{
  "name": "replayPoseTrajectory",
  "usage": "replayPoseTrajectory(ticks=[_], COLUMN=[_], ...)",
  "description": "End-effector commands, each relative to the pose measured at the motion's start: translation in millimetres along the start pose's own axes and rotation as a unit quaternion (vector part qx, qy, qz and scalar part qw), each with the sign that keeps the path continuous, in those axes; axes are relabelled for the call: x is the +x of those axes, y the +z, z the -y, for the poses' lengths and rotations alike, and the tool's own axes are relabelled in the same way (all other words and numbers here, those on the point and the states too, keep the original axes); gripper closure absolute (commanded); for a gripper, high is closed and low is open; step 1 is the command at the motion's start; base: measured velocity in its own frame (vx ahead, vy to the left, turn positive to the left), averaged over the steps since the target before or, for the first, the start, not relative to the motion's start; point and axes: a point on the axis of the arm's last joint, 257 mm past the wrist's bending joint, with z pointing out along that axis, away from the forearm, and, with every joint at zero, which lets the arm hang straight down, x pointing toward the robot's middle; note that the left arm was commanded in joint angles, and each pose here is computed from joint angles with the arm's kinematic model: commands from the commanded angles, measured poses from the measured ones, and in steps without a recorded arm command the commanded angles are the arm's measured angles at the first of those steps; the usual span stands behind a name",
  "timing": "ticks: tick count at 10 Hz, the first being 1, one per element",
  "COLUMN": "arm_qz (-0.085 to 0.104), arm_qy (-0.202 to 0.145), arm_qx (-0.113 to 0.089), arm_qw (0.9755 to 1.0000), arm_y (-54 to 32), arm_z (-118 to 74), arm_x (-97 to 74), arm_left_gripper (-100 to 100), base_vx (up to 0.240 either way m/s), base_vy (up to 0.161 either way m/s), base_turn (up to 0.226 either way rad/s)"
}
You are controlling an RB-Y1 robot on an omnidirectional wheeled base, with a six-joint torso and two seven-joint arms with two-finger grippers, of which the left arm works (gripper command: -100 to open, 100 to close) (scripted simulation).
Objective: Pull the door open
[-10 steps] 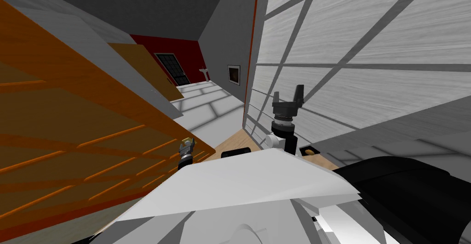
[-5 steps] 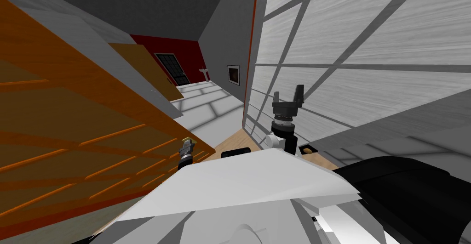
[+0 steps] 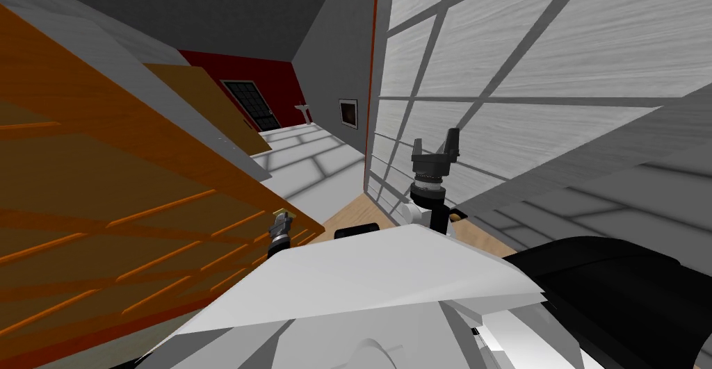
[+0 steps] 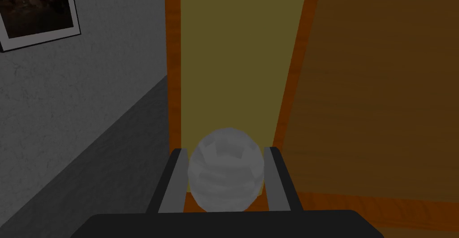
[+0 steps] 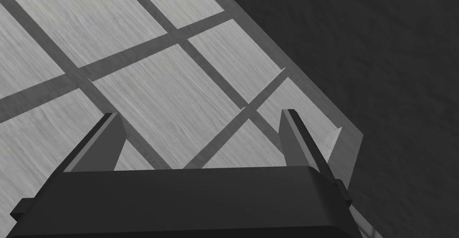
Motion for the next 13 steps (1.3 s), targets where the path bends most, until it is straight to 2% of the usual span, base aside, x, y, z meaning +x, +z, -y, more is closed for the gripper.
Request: replayPoseTrajectory(ticks=[1,5,8,11,13], arm_qz=[0.001,0.006,0.011,0.018,0.023], arm_qy=[-0.027,-0.075,-0.116,-0.166,-0.2], arm_qx=[-0.004,-0.016,-0.025,-0.036,-0.043], arm_qw=[0.9996,0.997,0.9928,0.9852,0.9786], arm_y=[-1.9,-4.9,-7.6,-10.9,-13.2], arm_z=[-0.4,-8.1,-14.4,-22.1,-27.2], arm_x=[0.4,-1.5,-3.0,-4.7,-5.9], arm_left_gripper=[100,100,100,100,100], base_vx=[-0.068,-0.061,-0.06,-0.06,-0.054], base_vy=[0.0,0.001,-0.003,0.0,0.007], base_turn=[-0.158,-0.106,-0.102,-0.109,-0.104])
